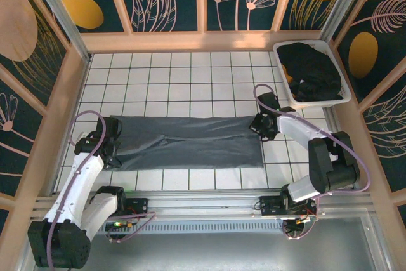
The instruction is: Fold and stack the t-shirts
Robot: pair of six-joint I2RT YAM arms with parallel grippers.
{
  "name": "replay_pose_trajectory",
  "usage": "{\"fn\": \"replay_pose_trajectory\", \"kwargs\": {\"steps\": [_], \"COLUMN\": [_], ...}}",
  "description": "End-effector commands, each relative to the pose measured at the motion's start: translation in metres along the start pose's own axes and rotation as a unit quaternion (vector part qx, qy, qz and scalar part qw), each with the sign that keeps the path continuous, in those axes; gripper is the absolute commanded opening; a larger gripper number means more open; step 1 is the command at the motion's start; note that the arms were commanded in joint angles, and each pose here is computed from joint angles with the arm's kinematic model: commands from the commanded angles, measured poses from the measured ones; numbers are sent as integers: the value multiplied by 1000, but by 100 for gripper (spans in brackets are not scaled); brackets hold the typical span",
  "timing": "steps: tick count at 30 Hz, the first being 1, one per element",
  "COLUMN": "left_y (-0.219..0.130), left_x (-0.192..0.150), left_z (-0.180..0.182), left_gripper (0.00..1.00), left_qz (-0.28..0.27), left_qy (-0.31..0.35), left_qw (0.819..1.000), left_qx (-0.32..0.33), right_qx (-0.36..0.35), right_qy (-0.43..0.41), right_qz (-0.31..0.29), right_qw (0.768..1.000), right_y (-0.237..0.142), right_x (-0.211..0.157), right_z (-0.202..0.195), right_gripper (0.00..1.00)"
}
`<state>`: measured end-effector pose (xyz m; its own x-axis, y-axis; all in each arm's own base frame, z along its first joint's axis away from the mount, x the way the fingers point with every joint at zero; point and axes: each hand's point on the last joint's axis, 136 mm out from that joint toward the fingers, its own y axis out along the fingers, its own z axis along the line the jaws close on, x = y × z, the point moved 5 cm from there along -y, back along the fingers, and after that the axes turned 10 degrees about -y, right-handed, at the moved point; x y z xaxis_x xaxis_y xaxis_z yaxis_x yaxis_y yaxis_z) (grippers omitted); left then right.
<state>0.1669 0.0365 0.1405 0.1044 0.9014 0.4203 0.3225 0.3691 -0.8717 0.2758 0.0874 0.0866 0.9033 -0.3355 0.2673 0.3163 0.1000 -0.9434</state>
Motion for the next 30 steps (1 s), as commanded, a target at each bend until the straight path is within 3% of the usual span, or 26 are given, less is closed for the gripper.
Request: {"fn": "replay_pose_trajectory", "kwargs": {"steps": [1,5,8,11,14,17,20,26,30], "left_y": [1,-2,-6,-17,-31,-39,-30,25,77], "left_x": [0,-1,0,7,18,25,15,-25,-40], "left_z": [2,-2,-9,-23,-45,-75,-112,-171,-167], "left_gripper": [0,0,2,30,41,39,35,27,19], "left_qz": [2,9,17,12,-1,-1,36,156,191], "left_qy": [-7,-2,7,15,18,22,36,63,64], "left_qw": [1000,1000,1000,999,997,994,987,972,973], "left_qx": [3,-6,-19,-43,-72,-108,-151,-165,-108], "right_qx": [-30,-35,-38,-39,-25,-6,37,80,47], "right_qy": [6,5,5,10,9,-1,-11,-22,-7], "right_qz": [12,-1,-7,-46,-83,-85,-60,-10,12], "right_qw": [999,999,999,998,996,996,997,996,999], "right_y": [1,-4,-9,-26,-41,-40,-26,2,25], "right_x": [-12,-8,-4,6,16,20,20,14,13], "right_z": [-12,-12,-11,-10,-5,5,22,55,47], "right_gripper": [0,0,12,16,22,25,19,14,14]}}
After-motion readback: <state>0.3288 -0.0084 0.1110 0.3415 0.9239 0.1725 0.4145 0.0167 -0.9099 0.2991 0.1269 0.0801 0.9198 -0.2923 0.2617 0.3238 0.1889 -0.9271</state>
